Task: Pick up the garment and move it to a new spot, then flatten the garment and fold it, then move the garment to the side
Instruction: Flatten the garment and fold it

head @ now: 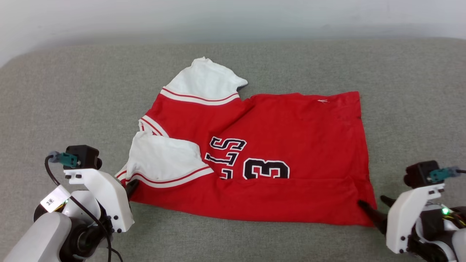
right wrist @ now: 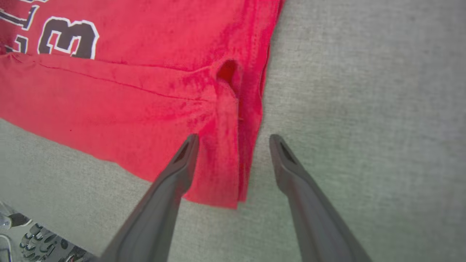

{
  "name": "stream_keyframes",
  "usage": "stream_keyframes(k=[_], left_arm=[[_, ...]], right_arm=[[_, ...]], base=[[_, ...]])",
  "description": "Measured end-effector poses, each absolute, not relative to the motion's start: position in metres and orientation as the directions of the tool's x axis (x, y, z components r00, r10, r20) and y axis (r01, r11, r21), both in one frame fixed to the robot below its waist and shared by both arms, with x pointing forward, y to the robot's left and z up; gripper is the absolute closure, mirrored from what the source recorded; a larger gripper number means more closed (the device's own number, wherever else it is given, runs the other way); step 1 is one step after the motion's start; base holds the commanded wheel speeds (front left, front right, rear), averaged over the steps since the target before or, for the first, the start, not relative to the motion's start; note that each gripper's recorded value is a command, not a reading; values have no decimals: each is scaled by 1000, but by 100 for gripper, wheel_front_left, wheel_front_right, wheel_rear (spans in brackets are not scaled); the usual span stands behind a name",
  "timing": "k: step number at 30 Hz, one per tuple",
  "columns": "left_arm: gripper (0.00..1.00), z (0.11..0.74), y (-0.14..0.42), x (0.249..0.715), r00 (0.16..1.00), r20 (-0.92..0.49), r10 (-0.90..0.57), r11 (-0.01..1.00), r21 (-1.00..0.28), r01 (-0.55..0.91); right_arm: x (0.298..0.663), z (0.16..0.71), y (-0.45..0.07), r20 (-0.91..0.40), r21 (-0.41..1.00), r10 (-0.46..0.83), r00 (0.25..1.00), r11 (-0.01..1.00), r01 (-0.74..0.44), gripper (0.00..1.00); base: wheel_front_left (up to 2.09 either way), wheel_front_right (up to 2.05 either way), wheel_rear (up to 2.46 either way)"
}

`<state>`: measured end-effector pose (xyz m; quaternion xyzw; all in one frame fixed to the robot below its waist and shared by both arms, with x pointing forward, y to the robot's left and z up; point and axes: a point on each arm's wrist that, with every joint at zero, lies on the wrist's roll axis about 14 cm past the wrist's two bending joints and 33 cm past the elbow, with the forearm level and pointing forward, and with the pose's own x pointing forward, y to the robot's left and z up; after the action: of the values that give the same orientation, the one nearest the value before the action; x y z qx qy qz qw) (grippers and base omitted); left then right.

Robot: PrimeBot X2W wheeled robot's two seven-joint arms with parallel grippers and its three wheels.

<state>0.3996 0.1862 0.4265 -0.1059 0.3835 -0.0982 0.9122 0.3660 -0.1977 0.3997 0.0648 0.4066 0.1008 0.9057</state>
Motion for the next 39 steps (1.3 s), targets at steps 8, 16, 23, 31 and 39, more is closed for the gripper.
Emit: stream_keyframes(k=[8,16,23,31,39], left_arm=[[100,413,187,396,665,-700,-261,955,-286,75],[100,411,188,391,675,-691,-259,954,-291,68],[100,419,193,372,702,-672,-238,959,-276,61],[100,430,201,334,719,-664,-206,964,-265,31],[100,406,207,276,648,-741,-176,949,-302,-87]], right_arm=[[360,362,-173,-805,246,293,516,956,-158,28],[367,363,-168,-790,267,316,525,949,-169,100],[365,393,-175,-746,230,307,590,951,-205,100],[334,409,-174,-725,235,321,609,947,-219,100],[286,393,-176,-763,271,314,565,949,-160,100]], base=[[0,0,0],[0,0,0],[0,0,0],[0,0,0],[0,0,0]])
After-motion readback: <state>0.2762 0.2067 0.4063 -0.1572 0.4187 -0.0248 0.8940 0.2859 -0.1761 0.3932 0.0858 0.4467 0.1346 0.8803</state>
